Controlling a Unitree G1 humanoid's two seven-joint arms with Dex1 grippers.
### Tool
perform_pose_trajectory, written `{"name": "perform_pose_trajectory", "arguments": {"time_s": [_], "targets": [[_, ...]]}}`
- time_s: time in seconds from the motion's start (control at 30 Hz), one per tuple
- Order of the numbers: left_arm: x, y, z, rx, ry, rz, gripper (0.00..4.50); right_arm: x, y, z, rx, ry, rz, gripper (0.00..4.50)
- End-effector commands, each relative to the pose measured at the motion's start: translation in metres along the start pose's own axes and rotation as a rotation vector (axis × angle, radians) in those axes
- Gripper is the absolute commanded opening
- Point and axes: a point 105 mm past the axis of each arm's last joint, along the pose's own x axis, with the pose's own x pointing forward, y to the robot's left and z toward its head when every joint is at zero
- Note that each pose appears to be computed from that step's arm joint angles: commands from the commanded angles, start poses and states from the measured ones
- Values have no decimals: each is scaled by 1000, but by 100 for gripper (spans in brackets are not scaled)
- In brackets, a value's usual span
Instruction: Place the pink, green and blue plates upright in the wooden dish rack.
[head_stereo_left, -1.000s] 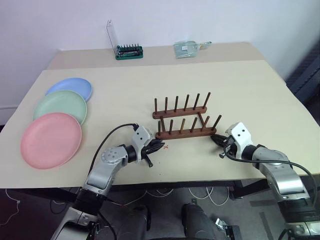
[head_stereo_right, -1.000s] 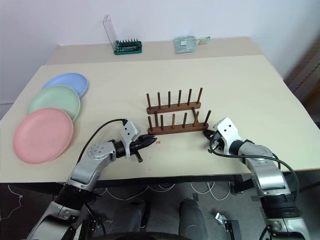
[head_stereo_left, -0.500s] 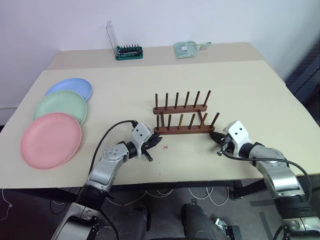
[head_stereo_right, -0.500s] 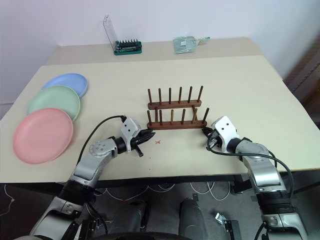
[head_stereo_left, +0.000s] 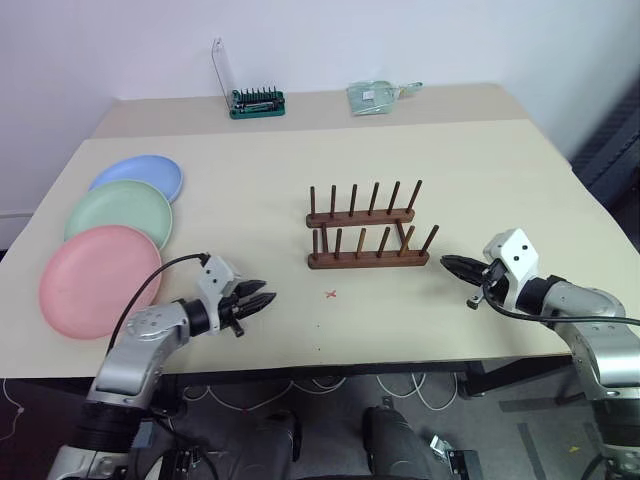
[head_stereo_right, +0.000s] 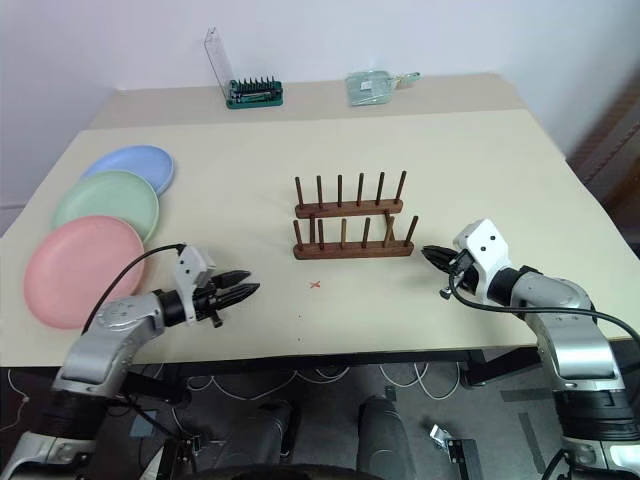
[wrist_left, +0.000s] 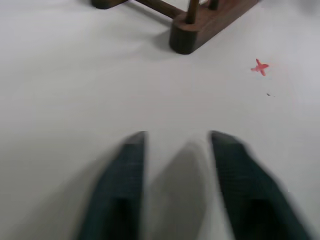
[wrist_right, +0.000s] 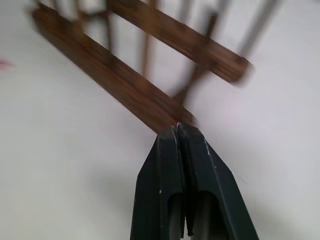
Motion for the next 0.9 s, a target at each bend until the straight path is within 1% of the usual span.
{"name": "perform_pose_trajectory", "arguments": {"time_s": [0.03, 0.07, 0.13, 0.2, 0.27, 0.4, 0.53, 0.6, 0.67, 0.73, 0.8, 0.9], "targets": [[-14, 15, 46, 54, -135, 75, 400, 8, 11, 35, -79, -81, 84, 1], [-19, 26, 55, 69, -159, 147, 446, 12, 14, 40, -95, -96, 98, 1], [-37, 49, 73, 43, -227, 301, 446, 21, 20, 52, -120, -132, 126, 1], [-64, 64, 82, -20, -303, 413, 446, 26, 24, 60, -133, -159, 150, 1], [-95, 76, 80, -29, -326, 535, 446, 29, 26, 62, -132, -167, 166, 1], [-156, 102, 66, -105, -348, 828, 446, 34, 24, 54, -135, -144, 189, 1], [-198, 115, 59, -171, -401, 1015, 446, 37, 22, 54, -140, -149, 202, 1], [-218, 117, 39, -261, -393, 1084, 446, 40, 21, 56, -147, -157, 208, 1], [-231, 117, 19, -327, -368, 1143, 446, 41, 20, 57, -149, -161, 213, 1], [-236, 117, 8, -354, -339, 1178, 446, 42, 20, 56, -149, -161, 215, 1], [-245, 118, 1, -396, -375, 1216, 446, 42, 20, 55, -148, -160, 217, 1], [-262, 122, -29, -505, -347, 1319, 446, 43, 20, 53, -148, -159, 219, 1]]}}
